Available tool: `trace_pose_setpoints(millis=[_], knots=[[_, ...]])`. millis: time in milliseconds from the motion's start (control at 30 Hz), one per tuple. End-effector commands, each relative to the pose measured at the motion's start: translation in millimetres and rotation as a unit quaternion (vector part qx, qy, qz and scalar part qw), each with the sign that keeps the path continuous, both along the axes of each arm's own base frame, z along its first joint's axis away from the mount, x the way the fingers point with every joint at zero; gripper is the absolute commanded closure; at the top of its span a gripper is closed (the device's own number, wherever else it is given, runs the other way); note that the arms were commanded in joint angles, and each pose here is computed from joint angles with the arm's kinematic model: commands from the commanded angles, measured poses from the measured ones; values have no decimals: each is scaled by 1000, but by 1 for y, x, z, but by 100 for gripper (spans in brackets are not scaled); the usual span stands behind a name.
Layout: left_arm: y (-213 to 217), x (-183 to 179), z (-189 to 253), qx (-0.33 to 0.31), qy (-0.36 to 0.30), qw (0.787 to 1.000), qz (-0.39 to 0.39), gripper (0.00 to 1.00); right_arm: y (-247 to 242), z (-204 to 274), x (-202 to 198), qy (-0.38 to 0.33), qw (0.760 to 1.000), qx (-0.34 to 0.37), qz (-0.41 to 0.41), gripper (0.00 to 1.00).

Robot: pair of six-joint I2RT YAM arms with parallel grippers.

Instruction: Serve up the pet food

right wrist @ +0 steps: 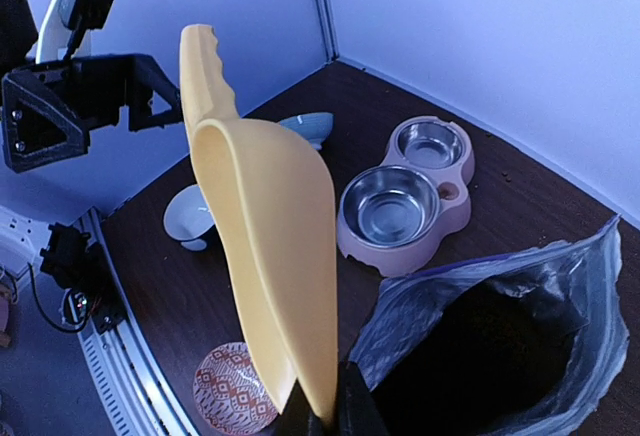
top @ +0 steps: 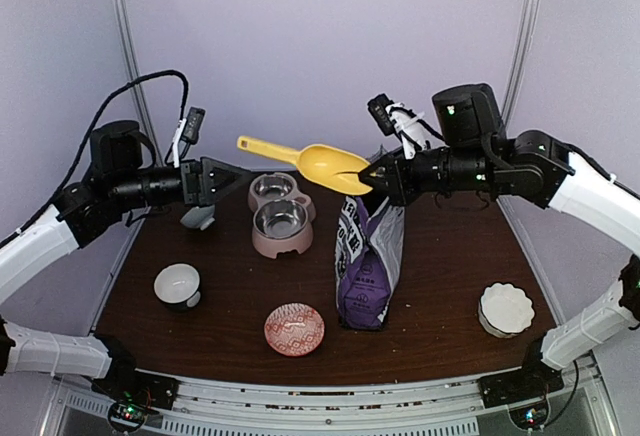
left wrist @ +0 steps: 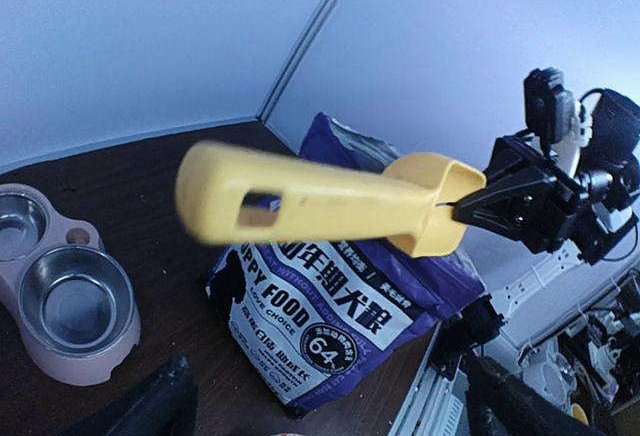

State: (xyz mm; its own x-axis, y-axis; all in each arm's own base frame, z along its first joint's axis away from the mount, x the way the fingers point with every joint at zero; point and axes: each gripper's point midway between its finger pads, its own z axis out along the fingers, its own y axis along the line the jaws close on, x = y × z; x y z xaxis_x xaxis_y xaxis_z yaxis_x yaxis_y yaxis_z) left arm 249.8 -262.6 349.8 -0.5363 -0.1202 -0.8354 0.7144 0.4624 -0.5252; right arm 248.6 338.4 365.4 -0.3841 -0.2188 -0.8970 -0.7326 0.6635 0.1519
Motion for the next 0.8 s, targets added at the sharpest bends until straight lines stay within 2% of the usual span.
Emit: trace_pose_setpoints(millis=[0, 167, 400, 500, 633, 767], knots=[[-2, -32, 0, 49, -36, 994, -90, 2, 2, -23, -34, 42, 995, -22, 90, 100], [3, -36, -12, 82, -23, 992, -92, 2, 8, -30, -51, 64, 989, -4, 130, 100], [1, -44, -13, 74, -18, 991, -112, 2, 12, -24, -60, 71, 985, 14, 155, 100], [-3, -51, -6, 48, -13, 990, -131, 3, 16, -22, -62, 75, 983, 19, 165, 100], [-10, -63, 4, 10, -5, 985, -173, 11, 23, -20, -63, 82, 980, 25, 177, 100], [-11, -69, 10, 0, -4, 982, -189, 14, 28, -26, -58, 89, 980, 14, 175, 100]])
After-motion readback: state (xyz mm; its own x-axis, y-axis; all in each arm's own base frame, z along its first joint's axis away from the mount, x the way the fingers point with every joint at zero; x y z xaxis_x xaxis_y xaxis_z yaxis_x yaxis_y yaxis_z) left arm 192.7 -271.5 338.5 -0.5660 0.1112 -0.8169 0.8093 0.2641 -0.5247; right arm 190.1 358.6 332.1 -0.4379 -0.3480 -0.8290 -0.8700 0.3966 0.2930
